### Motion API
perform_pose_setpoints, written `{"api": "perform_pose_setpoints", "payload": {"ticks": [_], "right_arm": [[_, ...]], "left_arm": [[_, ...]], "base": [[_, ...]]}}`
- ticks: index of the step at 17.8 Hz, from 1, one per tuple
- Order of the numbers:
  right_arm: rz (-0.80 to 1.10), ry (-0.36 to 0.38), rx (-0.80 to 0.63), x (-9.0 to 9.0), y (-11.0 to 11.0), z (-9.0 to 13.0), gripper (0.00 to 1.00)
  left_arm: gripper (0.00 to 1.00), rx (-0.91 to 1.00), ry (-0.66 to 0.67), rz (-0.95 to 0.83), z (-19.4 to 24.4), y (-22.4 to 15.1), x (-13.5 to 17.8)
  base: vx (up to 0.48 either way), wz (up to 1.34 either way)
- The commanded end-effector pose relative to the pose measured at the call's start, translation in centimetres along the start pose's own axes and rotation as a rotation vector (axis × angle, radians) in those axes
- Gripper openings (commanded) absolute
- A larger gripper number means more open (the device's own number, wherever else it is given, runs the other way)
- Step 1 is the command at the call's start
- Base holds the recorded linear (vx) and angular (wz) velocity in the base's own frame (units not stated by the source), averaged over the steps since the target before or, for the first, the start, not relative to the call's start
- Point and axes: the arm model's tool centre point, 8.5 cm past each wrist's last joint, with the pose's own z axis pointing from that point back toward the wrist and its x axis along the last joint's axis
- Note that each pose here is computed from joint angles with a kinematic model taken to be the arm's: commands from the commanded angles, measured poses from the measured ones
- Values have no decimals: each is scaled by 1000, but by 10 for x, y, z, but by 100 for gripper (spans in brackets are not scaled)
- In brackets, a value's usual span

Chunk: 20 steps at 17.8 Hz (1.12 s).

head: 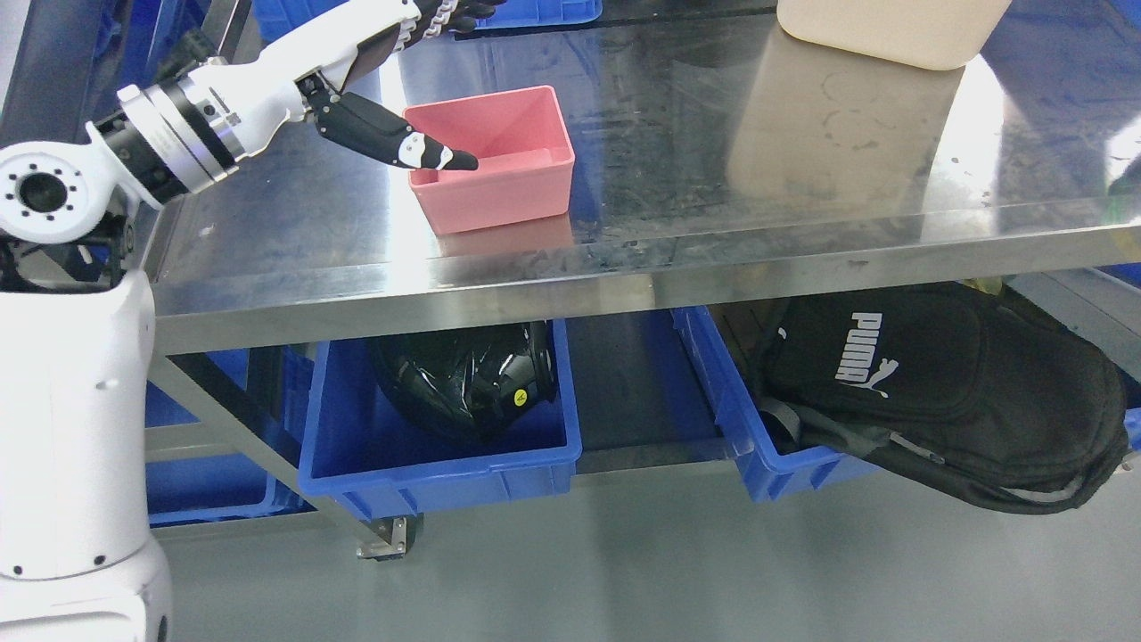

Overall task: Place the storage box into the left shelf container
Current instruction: 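Reach the left hand toward the pink storage box on the shelf, then grasp the pink box's near rim with the left hand fingers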

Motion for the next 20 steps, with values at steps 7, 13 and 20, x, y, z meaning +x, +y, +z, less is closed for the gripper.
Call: {"api": "perform_pose_setpoints", "payload": {"ticks": [7, 13, 20], "right_arm": [[-4, -9, -17, 0, -11, -1, 100], [-4, -9, -17, 0, -11, -1, 100], [-4, -9, -17, 0, -11, -1, 100]], "left_arm": [[89, -399, 264, -123, -24, -33, -5], [89, -369, 393, -169, -18, -22, -27], [89, -371, 434, -137, -43, -33, -42]], "base": [[0, 0], [0, 0], [0, 0]]}}
